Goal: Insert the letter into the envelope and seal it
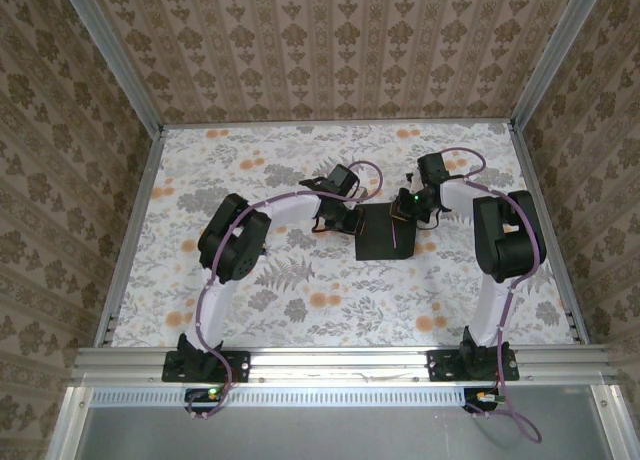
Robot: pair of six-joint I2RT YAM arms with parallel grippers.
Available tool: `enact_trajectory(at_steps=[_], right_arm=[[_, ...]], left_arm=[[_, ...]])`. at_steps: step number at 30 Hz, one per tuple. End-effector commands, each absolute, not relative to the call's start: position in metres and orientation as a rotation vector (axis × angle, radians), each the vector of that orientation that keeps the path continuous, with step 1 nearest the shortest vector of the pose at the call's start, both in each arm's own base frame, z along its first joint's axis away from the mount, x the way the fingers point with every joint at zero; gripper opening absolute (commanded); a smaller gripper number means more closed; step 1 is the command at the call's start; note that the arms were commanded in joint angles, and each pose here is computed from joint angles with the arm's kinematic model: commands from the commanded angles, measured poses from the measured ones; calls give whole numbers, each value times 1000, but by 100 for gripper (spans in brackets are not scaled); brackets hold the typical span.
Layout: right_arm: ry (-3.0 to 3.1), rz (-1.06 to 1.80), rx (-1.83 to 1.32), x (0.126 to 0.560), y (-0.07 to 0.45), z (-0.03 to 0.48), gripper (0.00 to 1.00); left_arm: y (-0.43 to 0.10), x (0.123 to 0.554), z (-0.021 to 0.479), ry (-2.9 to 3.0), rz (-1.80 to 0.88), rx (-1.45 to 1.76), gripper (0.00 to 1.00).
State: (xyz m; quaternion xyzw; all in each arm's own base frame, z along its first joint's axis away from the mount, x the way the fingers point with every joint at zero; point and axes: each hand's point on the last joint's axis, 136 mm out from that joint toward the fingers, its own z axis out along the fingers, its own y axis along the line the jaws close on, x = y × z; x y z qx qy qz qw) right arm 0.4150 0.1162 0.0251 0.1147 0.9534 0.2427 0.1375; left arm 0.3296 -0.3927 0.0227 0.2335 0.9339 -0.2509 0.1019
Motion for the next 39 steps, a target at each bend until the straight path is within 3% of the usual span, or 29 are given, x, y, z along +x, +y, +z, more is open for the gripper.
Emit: enact_trajectory(at_steps=[1, 6, 15, 22, 27, 32, 39], right_arm=[[2731, 637, 294, 418, 109, 48, 9], [2687, 618, 294, 417, 99, 71, 10], [2601, 620, 286, 411, 93, 113, 17], [2560, 633, 295, 401, 93, 128, 20], [2543, 644, 300, 390, 92, 136, 27], [2528, 675, 307, 380, 95, 141, 45], [2503, 644, 271, 365, 103, 157, 91]], left_arm=[[-361, 313, -13, 2916, -584, 706, 0], [-358, 321, 1, 2877, -568, 699, 1], [-366, 343, 80, 2696, -670, 650, 60], [-365, 347, 170, 2517, -752, 598, 76], [-325, 341, 208, 2454, -677, 506, 89], [-253, 334, 215, 2490, -547, 312, 100], [-144, 315, 196, 2591, -355, -30, 100]])
